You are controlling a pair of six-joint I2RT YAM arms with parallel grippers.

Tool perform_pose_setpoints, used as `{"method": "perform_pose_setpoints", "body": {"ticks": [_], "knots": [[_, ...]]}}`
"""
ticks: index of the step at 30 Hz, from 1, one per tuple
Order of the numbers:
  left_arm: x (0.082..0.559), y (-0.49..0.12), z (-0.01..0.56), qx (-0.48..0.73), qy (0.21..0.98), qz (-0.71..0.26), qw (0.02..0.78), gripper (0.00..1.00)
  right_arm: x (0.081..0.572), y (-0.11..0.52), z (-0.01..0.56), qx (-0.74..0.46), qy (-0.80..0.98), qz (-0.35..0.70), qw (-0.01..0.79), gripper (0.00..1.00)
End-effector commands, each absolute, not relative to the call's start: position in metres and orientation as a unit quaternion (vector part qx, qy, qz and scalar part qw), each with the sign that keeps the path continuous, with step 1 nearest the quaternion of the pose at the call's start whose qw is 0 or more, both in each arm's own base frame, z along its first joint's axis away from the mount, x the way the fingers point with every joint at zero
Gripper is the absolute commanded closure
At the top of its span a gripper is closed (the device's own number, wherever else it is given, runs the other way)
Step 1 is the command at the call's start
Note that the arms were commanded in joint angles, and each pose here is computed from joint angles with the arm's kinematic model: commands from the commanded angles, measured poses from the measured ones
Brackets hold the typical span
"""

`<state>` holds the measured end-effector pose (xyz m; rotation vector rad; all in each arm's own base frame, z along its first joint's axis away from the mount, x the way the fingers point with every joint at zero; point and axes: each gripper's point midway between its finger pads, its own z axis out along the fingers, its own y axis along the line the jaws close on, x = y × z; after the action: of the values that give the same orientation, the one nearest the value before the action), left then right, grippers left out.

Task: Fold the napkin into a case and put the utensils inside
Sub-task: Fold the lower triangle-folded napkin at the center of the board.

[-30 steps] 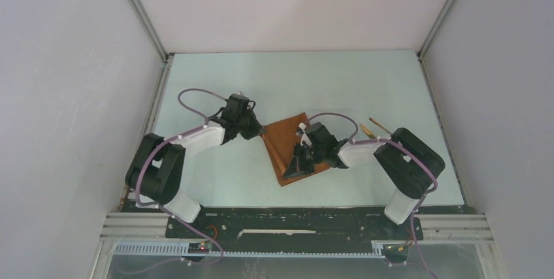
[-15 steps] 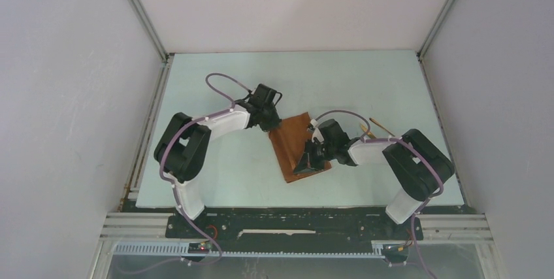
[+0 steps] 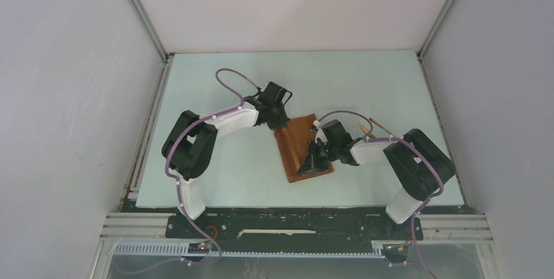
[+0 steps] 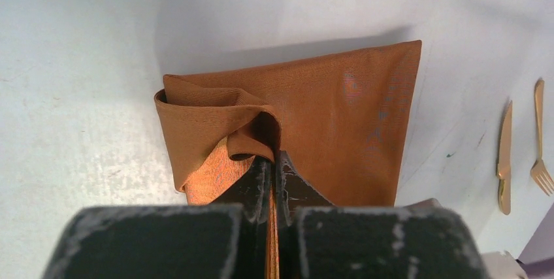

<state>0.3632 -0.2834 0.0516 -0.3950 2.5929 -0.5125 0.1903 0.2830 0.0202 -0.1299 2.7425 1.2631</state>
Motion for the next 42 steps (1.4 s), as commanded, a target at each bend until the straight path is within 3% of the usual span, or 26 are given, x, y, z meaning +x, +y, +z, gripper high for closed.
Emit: {"method": "perform_pose_setpoints", "body": {"ticks": [1,29,37,42], "knots": [[0.391,-0.292,0.079,-0.144,0.926,-0.192,0.291,1.0,0.176,0.274,0.015,-0.051,0.91,0.41,0.04,1.0],[0.391,-0.333,0.065,-0.099,0.932,-0.205,0.28,0.99,0.171,0.262,0.009,-0.051,0.915,0.397,0.042,1.0],[0.388,-0.337,0.06,-0.089,0.935,-0.207,0.274,0.99,0.176,0.254,0.046,-0.048,0.906,0.416,0.055,0.56],[0.386,-0.341,0.062,-0.083,0.934,-0.213,0.275,1.0,0.197,0.24,0.072,-0.038,0.908,0.407,0.09,0.45]]}}
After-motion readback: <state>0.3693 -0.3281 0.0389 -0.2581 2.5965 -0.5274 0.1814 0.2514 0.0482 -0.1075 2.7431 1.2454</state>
